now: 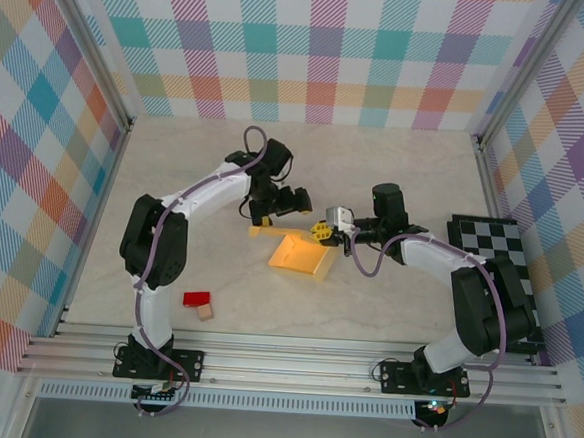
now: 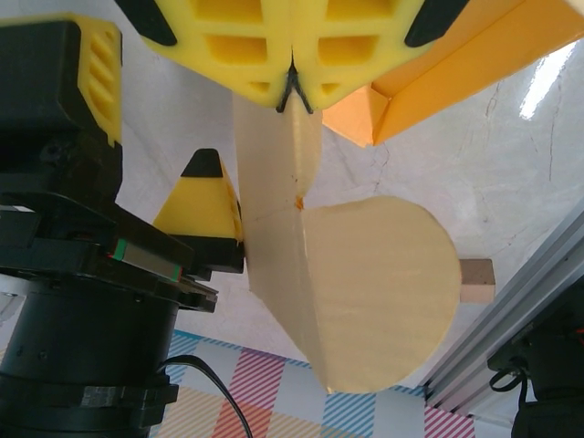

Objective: Fold the paper box

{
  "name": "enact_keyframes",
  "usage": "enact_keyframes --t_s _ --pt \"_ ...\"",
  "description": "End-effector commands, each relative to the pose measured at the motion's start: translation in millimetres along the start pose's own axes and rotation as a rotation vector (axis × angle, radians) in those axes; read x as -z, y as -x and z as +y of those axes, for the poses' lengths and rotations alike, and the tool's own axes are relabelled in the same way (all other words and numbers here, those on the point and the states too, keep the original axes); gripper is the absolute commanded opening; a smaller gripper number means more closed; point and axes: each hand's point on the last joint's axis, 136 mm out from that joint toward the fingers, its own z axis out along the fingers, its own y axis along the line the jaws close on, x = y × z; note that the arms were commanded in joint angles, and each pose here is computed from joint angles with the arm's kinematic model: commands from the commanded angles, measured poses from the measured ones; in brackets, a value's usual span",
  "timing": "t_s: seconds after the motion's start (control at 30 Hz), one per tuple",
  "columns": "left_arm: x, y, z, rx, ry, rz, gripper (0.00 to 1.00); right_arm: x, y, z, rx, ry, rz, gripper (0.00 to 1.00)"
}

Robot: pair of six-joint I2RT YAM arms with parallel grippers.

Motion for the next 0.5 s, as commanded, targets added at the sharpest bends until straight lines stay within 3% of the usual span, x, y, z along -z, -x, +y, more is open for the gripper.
enact_keyframes --t_s 0.0,0.13,0.3,0.43,0.47 --pt "6 -13 -15 0.008 -0.031 0.043 0.99 -4 -15 7 -0.013 0.015 0.039 0.00" --pt "15 -21 -22 -0.017 -0.032 0.046 0.99 -1 -31 6 -0.003 -0.030 0.109 0.02" --pt "36 -3 14 -0.090 0.161 -0.052 0.99 7 -43 11 -0.027 -0.026 0.175 0.06" --pt "39 6 28 -0.119 0.183 -0.057 0.99 12 -44 18 -0.033 -0.004 0.214 0.11" --pt "39 8 29 -0.130 0.183 -0.057 0.99 13 -43 18 -0.031 -0.006 0.218 0.16"
